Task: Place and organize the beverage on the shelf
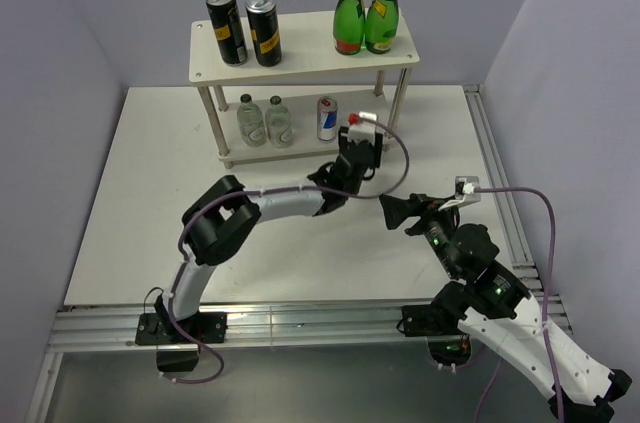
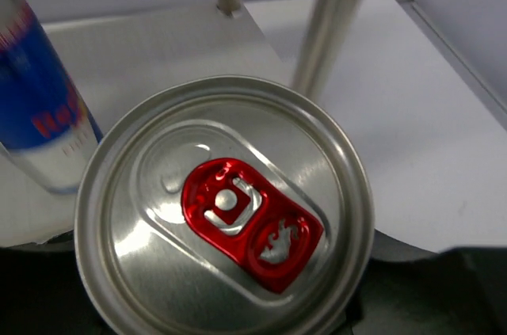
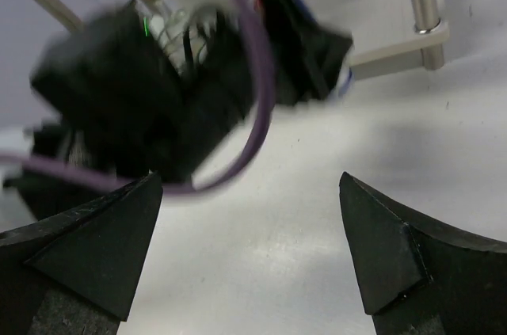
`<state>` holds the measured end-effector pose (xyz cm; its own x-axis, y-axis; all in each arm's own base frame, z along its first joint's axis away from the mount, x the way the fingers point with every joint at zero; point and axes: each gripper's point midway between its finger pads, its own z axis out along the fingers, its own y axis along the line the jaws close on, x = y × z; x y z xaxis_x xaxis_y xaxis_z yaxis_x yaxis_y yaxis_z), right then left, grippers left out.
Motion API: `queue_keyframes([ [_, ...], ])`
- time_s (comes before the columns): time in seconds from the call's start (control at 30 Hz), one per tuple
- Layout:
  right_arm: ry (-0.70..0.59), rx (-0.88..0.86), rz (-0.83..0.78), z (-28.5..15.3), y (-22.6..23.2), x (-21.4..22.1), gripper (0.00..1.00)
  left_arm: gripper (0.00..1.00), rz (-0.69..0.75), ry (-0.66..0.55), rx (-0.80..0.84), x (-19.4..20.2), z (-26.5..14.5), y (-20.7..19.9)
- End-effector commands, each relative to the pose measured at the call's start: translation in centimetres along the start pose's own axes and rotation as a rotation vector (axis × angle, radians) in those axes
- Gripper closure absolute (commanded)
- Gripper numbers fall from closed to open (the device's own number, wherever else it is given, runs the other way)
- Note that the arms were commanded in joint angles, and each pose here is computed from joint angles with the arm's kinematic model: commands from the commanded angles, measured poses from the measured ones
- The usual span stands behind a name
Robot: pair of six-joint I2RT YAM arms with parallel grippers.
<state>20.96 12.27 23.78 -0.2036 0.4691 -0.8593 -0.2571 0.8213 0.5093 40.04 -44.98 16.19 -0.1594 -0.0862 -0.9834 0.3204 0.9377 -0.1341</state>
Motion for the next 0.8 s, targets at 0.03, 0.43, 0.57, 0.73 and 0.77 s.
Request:
queue_keyframes([
  [0.03,0.048,-0.026,-0.026,-0.3,0.1,1.2,0.0,1.0,-0.055,-0.095,0.009,-6.7,3.9,1.0],
  [0.43,0.054,-0.03,-0.023,-0.4,0.2,1.3,0.0,1.0,-0.071,-0.094,-0.021,-8.0,9.2,3.1],
  [0.57,0.055,-0.029,-0.026,-0.4,0.2,1.3,0.0,0.99,-0.064,-0.088,-0.025,-7.3,9.5,3.1],
  [0.73,0.056,-0.027,-0.025,-0.4,0.1,1.4,0.0,0.93,-0.063,-0.081,-0.039,-6.2,10.0,3.6],
  [0.77,0.056,-0.027,-0.024,-0.4,0.1,1.3,0.0,0.9,-0.063,-0.082,-0.044,-6.1,10.0,3.8],
])
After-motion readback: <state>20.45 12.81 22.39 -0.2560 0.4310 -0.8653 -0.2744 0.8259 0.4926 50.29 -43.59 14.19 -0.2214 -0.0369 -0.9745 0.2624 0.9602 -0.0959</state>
